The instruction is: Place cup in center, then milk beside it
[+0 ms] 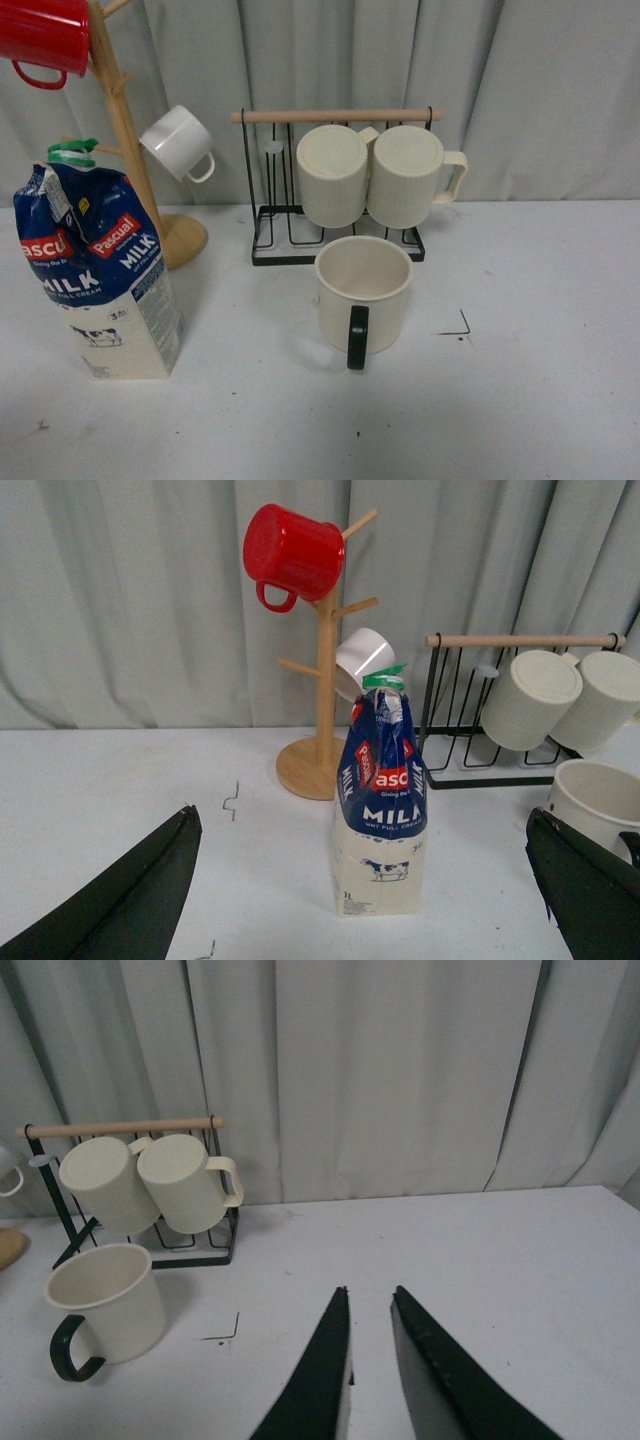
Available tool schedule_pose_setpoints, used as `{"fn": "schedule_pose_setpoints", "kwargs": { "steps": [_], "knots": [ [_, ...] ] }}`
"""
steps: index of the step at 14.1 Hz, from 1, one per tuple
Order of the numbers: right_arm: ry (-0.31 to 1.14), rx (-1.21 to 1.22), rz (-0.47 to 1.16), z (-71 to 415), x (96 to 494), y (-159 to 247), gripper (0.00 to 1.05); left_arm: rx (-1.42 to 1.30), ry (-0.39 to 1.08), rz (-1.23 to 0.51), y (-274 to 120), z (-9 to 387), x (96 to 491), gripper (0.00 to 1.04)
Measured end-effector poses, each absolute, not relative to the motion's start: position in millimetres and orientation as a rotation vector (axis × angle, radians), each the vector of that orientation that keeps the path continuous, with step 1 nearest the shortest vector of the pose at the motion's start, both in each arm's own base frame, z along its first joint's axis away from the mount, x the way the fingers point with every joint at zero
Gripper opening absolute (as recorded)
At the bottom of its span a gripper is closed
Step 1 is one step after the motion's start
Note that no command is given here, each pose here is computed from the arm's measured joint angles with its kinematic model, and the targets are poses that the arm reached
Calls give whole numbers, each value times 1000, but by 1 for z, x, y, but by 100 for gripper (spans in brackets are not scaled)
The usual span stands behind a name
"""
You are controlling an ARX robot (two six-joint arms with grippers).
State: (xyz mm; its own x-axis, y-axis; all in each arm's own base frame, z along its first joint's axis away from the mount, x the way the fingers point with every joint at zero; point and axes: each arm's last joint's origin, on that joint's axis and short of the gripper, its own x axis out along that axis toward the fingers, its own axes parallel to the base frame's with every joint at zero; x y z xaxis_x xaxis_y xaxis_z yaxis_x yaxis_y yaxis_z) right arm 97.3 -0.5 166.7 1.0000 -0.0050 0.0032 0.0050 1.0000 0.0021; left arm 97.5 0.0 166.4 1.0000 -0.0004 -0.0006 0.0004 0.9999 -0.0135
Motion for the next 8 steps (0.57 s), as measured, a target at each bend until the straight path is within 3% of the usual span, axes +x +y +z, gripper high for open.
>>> {"fn": "schedule_pose_setpoints", "kwargs": {
  "steps": [2,3,6,8],
  "knots": [
    [-4,2,-5,167,97,0,36,-14,0,0,0,166,98,98],
    [-4,2,-5,167,97,0,47,-46,137,31,-1,165,96,98],
    [-4,2,-6,167,97,-1,58,-95,338,66,-4,170,103,98],
    [-5,2,-5,167,97,0,63,-122,362,64,-7,177,110,98]
  ]
}}
